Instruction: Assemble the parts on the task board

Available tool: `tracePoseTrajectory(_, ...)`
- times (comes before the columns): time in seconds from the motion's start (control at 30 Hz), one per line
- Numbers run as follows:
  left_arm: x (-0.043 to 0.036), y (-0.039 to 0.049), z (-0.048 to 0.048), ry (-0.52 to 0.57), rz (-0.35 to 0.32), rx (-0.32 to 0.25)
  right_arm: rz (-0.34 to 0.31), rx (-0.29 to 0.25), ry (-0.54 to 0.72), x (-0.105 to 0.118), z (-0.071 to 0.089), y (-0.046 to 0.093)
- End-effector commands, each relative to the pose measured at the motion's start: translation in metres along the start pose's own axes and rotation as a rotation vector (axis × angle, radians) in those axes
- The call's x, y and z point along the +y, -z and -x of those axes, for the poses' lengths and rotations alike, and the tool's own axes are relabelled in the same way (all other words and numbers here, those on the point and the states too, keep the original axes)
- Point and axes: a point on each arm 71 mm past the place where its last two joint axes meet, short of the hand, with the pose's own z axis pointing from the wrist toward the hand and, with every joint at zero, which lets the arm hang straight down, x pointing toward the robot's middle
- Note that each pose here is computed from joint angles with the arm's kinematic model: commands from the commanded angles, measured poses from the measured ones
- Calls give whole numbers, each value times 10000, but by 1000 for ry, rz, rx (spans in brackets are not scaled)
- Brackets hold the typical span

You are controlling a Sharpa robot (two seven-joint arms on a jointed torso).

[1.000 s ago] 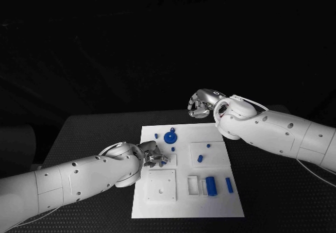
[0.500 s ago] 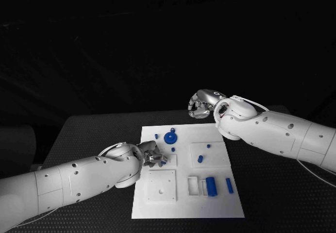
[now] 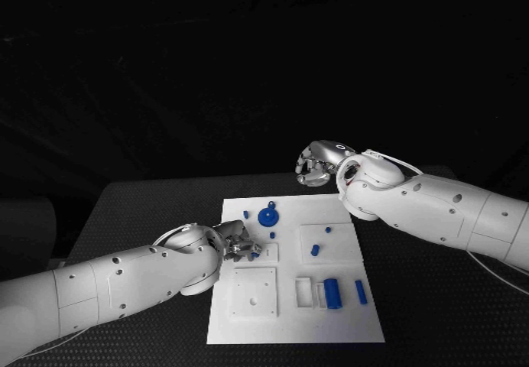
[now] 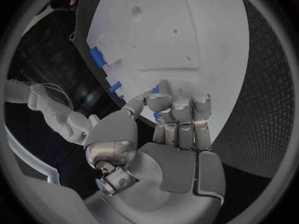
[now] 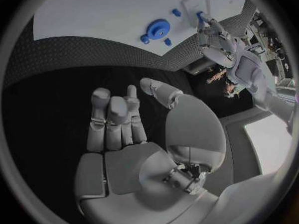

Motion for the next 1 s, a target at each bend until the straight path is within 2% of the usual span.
tracePoseTrajectory(0.03, 21, 0, -15, -7, 15, -2, 7, 6, 10, 4, -4, 1)
tracePoseTrajectory(0.47, 27, -6, -2, -8, 14, -14, 7, 6, 10, 4, -5, 0)
tracePoseTrajectory(1.0, -22, 46, 6, 13, -21, -43, 5, 5, 10, -4, -5, 3)
